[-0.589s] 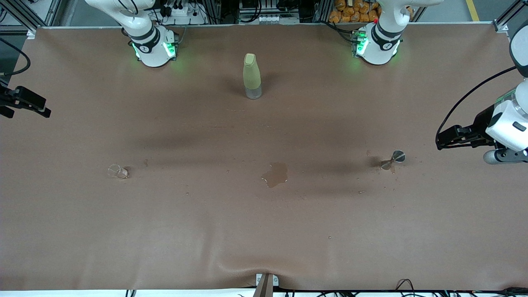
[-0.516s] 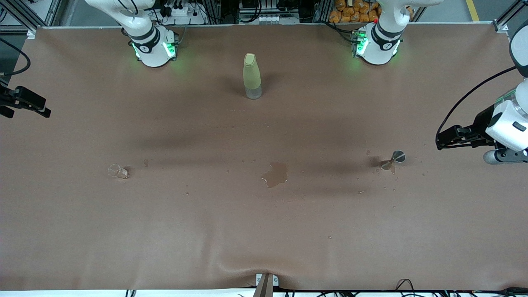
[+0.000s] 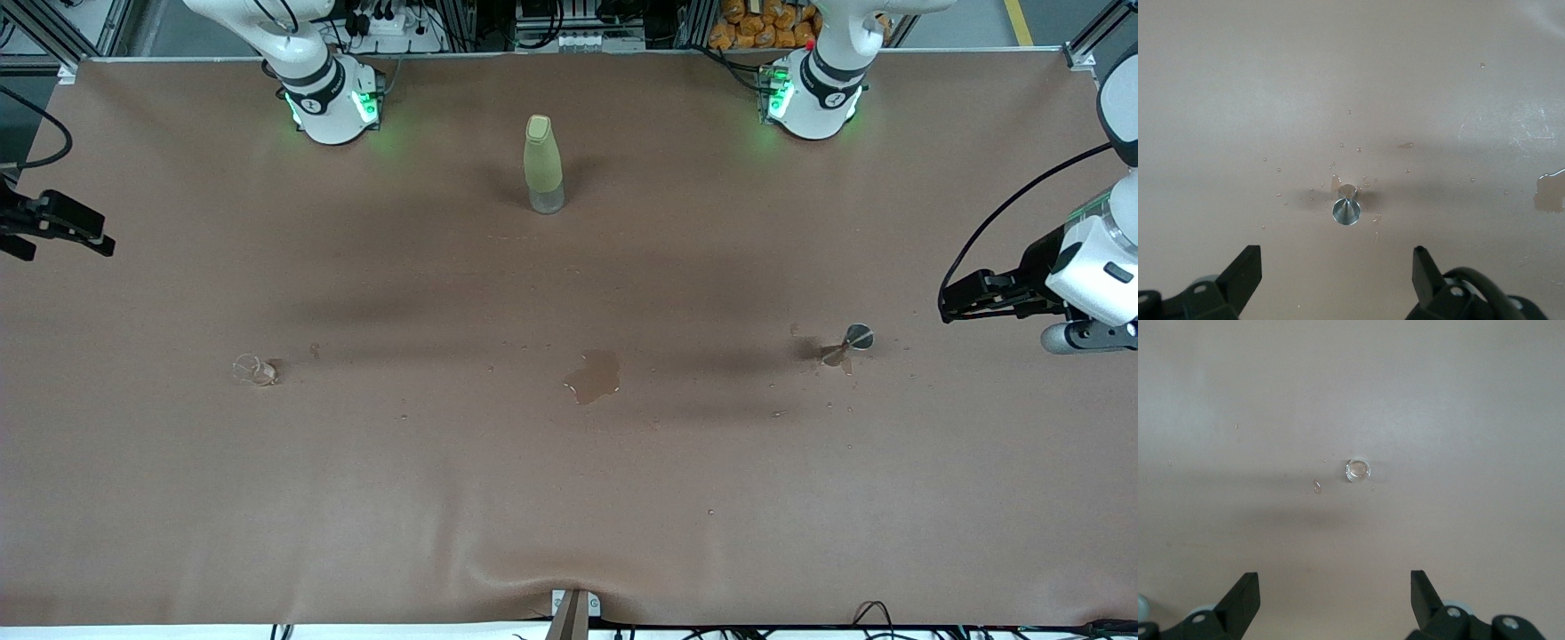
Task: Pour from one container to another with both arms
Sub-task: 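Lower the right gripper toward the clear glass beaker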
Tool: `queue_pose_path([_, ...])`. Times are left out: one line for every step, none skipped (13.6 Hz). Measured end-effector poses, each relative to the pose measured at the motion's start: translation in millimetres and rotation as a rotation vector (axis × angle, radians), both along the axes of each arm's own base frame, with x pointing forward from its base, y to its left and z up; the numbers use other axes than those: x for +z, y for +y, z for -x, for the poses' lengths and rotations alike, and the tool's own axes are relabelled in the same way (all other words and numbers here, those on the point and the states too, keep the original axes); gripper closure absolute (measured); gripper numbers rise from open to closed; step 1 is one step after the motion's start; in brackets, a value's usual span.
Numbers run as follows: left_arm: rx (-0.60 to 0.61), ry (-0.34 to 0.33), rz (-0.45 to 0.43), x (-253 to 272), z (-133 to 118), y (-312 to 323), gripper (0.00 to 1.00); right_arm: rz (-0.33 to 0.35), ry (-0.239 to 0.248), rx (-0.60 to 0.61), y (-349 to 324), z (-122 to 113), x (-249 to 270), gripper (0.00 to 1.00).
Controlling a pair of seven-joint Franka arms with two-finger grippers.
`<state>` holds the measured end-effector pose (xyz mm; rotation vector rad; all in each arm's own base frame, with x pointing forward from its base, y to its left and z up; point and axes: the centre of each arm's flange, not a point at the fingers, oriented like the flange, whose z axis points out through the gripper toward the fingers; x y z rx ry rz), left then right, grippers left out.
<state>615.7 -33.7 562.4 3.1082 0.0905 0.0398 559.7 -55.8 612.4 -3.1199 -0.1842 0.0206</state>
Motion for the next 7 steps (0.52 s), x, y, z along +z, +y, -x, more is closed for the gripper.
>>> queue_pose_path([0.0, 0.0, 0.0, 0.0, 0.0, -0.1, 0.0, -0.004, 0.011, 0.056, -0.3, -3.3, -6.8, 0.0])
queue_pose_path([0.0, 0.0, 0.0, 0.1, 0.0, -0.2, 0.0, -0.015, 0.023, 0.105, -0.8, -7.3, -15.3, 0.0])
queue_pose_path([-0.001, 0.0, 0.0, 0.1, 0.0, -0.3, 0.0, -0.036, 0.033, 0.147, -2.5, -11.4, -24.2, 0.0])
queue_pose_path([-0.001, 0.0, 0.0, 0.1, 0.0, -0.4, 0.0, -0.065, 0.037, 0.186, -6.7, -15.5, -32.6, 0.0])
queue_pose_path([-0.001, 0.0, 0.0, 0.1, 0.0, -0.4, 0.0, -0.099, 0.032, 0.225, -14.2, -19.8, -41.2, 0.0])
queue_pose_path([-0.001, 0.0, 0.0, 0.1, 0.0, -0.5, 0.0, -0.134, 0.026, 0.253, -24.0, -22.8, -48.7, 0.0])
queue_pose_path([-0.002, 0.0, 0.0, 0.1, 0.0, -0.9, 0.0, -0.176, 0.019, 0.292, -37.3, -24.8, -57.4, 0.0])
